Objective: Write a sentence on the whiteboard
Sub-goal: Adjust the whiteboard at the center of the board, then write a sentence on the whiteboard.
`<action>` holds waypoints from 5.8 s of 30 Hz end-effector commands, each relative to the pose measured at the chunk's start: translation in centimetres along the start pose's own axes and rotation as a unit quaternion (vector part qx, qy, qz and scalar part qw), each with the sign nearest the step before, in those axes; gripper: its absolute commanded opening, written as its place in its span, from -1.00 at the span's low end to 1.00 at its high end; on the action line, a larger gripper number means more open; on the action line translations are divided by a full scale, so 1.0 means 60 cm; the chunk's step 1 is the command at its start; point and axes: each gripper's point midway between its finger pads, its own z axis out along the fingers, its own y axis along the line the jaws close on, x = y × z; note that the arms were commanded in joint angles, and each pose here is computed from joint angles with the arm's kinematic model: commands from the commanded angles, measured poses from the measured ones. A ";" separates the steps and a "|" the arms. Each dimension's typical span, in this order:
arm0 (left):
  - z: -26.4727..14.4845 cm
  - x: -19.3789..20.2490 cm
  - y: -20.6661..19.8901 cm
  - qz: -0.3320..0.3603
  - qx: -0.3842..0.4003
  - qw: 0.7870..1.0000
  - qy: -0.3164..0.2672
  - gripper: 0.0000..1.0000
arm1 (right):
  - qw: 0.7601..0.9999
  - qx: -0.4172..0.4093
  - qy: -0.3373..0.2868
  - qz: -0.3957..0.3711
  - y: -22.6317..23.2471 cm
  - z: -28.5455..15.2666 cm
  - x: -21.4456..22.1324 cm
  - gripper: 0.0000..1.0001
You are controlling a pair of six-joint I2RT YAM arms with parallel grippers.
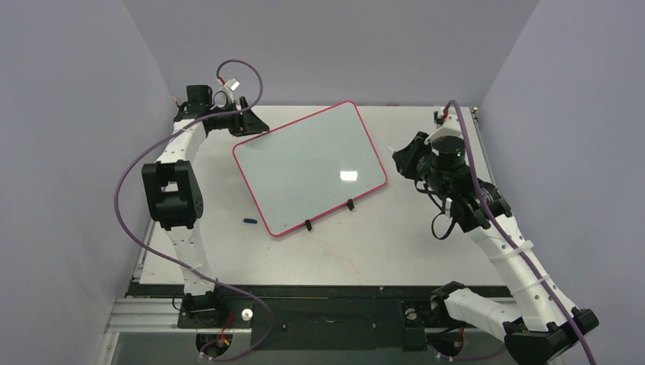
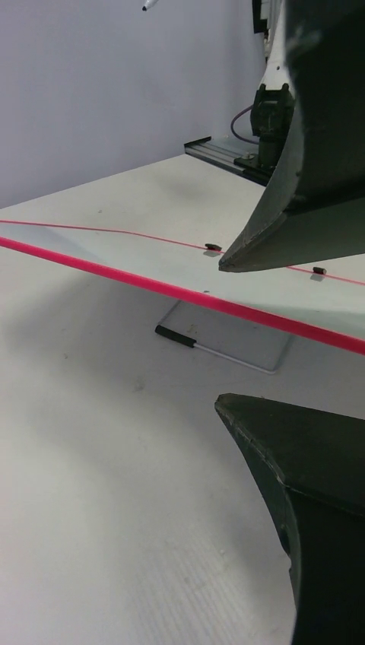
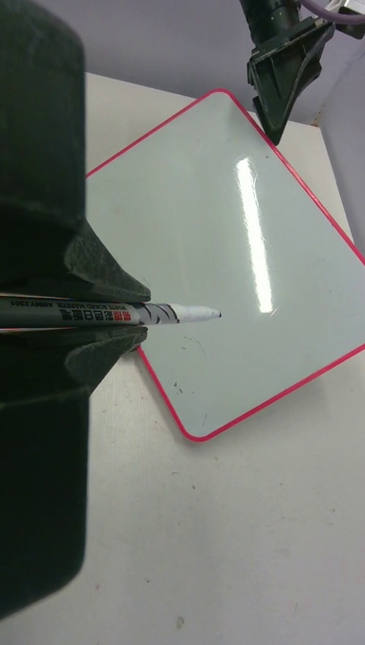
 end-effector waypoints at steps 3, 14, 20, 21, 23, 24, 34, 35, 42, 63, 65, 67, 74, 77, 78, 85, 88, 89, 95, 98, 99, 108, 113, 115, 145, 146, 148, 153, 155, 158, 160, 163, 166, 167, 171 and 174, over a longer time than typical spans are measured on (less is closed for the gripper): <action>0.016 0.023 -0.033 0.002 0.052 0.998 0.035 0.13 | 1.000 -0.017 -0.009 -0.007 0.021 -0.001 -0.020 -1.00; 0.036 0.038 -0.035 -0.010 0.064 0.996 0.064 -0.13 | 1.000 -0.019 0.002 -0.007 0.021 0.010 -0.003 -1.00; 0.040 0.049 -0.030 -0.016 0.071 0.995 0.072 -0.29 | 1.000 -0.019 0.008 -0.009 0.018 0.013 0.004 -1.00; 0.041 0.050 -0.030 -0.015 0.072 0.995 0.073 -0.32 | 1.000 -0.020 0.010 -0.010 0.019 0.013 0.006 -1.00; 0.043 0.051 -0.031 -0.016 0.075 0.994 0.075 -0.39 | 1.000 -0.021 0.011 -0.011 0.020 0.015 0.006 -1.00; 0.045 0.052 -0.032 -0.016 0.077 0.994 0.076 -0.41 | 1.000 -0.021 0.012 -0.011 0.020 0.015 0.007 -1.00; 0.045 0.055 -0.032 -0.018 0.084 0.993 0.081 -0.65 | 0.999 -0.024 0.021 -0.013 0.021 0.019 0.015 -1.00; 0.045 0.057 -0.033 -0.019 0.085 0.993 0.082 -0.69 | 0.999 -0.024 0.021 -0.014 0.022 0.019 0.016 -1.00; 0.053 0.068 -0.053 0.008 0.089 0.992 0.091 -1.00 | 0.999 -0.037 0.028 -0.020 0.034 0.017 0.023 -1.00; 0.041 0.072 -0.079 0.057 0.067 0.992 0.087 -1.00 | 0.973 -0.179 0.089 -0.115 0.230 0.035 0.096 -1.00; 0.040 0.073 -0.083 0.062 0.065 0.992 0.087 -1.00 | 0.967 -0.192 0.107 -0.128 0.263 0.045 0.120 -1.00; 0.038 0.073 -0.089 0.065 0.063 0.992 0.087 -1.00 | 0.963 -0.201 0.115 -0.135 0.292 0.052 0.129 -1.00; 0.031 0.074 -0.102 0.078 0.055 0.992 0.081 -1.00 | 0.964 -0.199 0.121 -0.132 0.379 0.077 0.135 -1.00; 0.028 0.075 -0.114 0.095 0.054 0.991 0.081 -1.00 | 0.962 -0.199 0.136 -0.126 0.406 0.096 0.158 -1.00; 0.026 0.075 -0.117 0.099 0.050 0.991 0.080 -1.00 | 0.962 -0.208 0.132 -0.121 0.420 0.094 0.149 -1.00; 0.030 0.084 -0.129 0.116 0.046 0.988 0.087 -1.00 | 0.960 -0.207 0.154 -0.113 0.458 0.136 0.189 -1.00; 0.031 0.089 -0.131 0.121 0.043 0.987 0.093 -1.00 | 0.961 -0.198 0.158 -0.115 0.458 0.153 0.202 -1.00; 0.032 0.091 -0.132 0.122 0.043 0.987 0.095 -1.00 | 0.961 -0.196 0.159 -0.115 0.458 0.155 0.204 -1.00; 0.032 0.091 -0.136 0.133 0.038 0.986 0.098 -1.00 | 0.963 -0.178 0.162 -0.123 0.444 0.172 0.218 -1.00; 0.027 0.085 -0.136 0.141 0.031 0.985 0.097 -1.00 | 0.963 -0.177 0.158 -0.125 0.441 0.170 0.213 -1.00; 0.024 0.086 -0.137 0.140 0.030 0.985 0.097 -1.00 | 0.964 -0.177 0.156 -0.125 0.440 0.169 0.211 -1.00; -0.013 0.069 -0.148 0.152 0.010 0.985 0.080 -1.00 | 0.964 -0.180 0.149 -0.130 0.438 0.162 0.199 -1.00; -0.031 0.067 -0.146 0.147 0.001 0.987 0.070 -1.00 | 0.964 -0.185 0.144 -0.129 0.440 0.157 0.193 -1.00; -0.038 0.061 -0.146 0.148 -0.004 0.987 0.062 -1.00 | 0.964 -0.187 0.142 -0.128 0.441 0.155 0.190 -1.00; -0.054 0.066 -0.162 0.175 -0.011 0.984 0.044 -1.00 | 0.966 -0.189 0.136 -0.115 0.485 0.187 0.203 -1.00; -0.054 0.066 -0.163 0.175 -0.012 0.983 0.043 -1.00 | 0.966 -0.188 0.136 -0.115 0.485 0.188 0.204 -1.00; -0.055 0.066 -0.163 0.176 -0.012 0.983 0.043 -1.00 | 0.966 -0.186 0.139 -0.117 0.484 0.189 0.210 -1.00; -0.055 0.066 -0.165 0.178 -0.014 0.983 0.043 -1.00 | 0.965 -0.180 0.146 -0.121 0.482 0.197 0.227 -1.00; -0.055 0.066 -0.165 0.179 -0.015 0.983 0.043 -1.00 | 0.965 -0.178 0.148 -0.122 0.481 0.200 0.231 -1.00; -0.056 0.065 -0.166 0.180 -0.015 0.983 0.042 -1.00 | 0.966 -0.174 0.149 -0.125 0.478 0.203 0.235 -1.00; -0.056 0.066 -0.167 0.180 -0.016 0.983 0.043 -1.00 | 0.966 -0.170 0.150 -0.127 0.474 0.204 0.239 -1.00; -0.056 0.066 -0.166 0.181 -0.016 0.982 0.043 -1.00 | 0.966 -0.164 0.153 -0.131 0.466 0.206 0.245 -1.00; -0.056 0.066 -0.166 0.181 -0.017 0.982 0.043 -1.00 | 0.966 -0.159 0.157 -0.133 0.458 0.205 0.250 -1.00; -0.056 0.066 -0.166 0.181 -0.017 0.982 0.043 -1.00 | 0.965 -0.155 0.162 -0.135 0.452 0.207 0.257 -1.00; -0.057 0.065 -0.166 0.181 -0.018 0.982 0.043 -1.00 | 0.964 -0.144 0.170 -0.144 0.433 0.202 0.272 -1.00; -0.058 0.065 -0.167 0.183 -0.019 0.982 0.042 -1.00 | 0.963 -0.138 0.174 -0.151 0.417 0.196 0.279 -1.00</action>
